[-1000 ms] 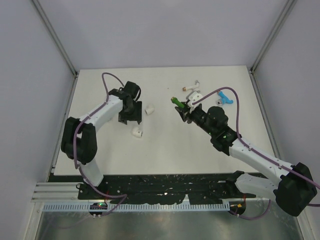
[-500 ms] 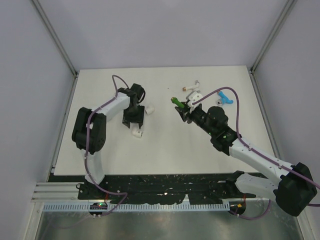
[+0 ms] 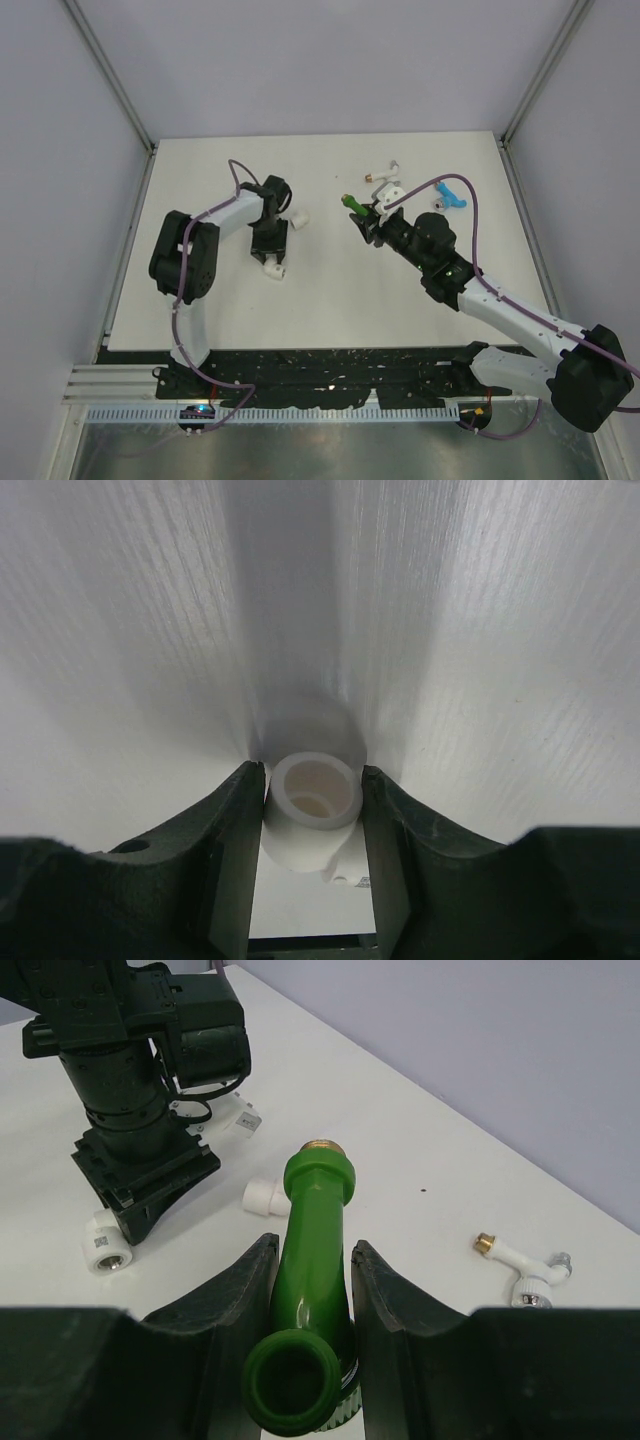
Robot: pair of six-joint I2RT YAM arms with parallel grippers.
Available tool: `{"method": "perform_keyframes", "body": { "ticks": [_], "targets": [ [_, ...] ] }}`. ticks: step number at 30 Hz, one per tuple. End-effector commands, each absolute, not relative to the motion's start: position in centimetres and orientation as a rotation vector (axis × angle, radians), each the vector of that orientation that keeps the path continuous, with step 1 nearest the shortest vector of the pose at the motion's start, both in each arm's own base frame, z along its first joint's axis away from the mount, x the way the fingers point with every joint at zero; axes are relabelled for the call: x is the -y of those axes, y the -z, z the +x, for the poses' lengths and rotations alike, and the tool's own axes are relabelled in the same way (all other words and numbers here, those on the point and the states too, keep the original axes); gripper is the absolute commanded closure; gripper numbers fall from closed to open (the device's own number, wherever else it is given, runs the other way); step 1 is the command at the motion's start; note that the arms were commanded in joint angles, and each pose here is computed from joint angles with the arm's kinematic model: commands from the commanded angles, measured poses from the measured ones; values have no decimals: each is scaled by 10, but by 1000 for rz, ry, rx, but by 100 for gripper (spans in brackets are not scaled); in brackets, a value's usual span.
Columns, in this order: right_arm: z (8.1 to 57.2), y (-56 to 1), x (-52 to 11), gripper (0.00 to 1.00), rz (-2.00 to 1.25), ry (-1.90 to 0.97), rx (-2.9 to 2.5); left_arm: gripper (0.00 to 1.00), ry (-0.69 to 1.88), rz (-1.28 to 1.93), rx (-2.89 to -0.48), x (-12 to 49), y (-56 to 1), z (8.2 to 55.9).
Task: Install the water faucets
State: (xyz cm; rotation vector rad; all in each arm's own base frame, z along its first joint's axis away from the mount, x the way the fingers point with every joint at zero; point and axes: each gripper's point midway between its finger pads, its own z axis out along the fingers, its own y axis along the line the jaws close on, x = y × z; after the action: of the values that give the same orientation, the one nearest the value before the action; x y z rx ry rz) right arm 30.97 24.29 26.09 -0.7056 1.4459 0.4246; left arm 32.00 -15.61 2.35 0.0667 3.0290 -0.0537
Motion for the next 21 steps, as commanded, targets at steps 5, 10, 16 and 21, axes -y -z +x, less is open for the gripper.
{"method": "perform_keyframes", "body": {
  "ticks": [5,10,16,21],
  "targets": [
    [311,-287,-247,95,-677,-445,-1366,77,202,56,-2968,165,-44,314],
    [311,-283,-255,95,-717,-470,-1385,99,313,30,-2833,162,-92,320],
    [306,-288,-264,95,-736,-484,-1365,100,377,55,-2569,154,-173,329],
    [288,-303,-284,95,-839,-468,-1264,100,411,25,-2369,146,-246,331]
  ]
}}
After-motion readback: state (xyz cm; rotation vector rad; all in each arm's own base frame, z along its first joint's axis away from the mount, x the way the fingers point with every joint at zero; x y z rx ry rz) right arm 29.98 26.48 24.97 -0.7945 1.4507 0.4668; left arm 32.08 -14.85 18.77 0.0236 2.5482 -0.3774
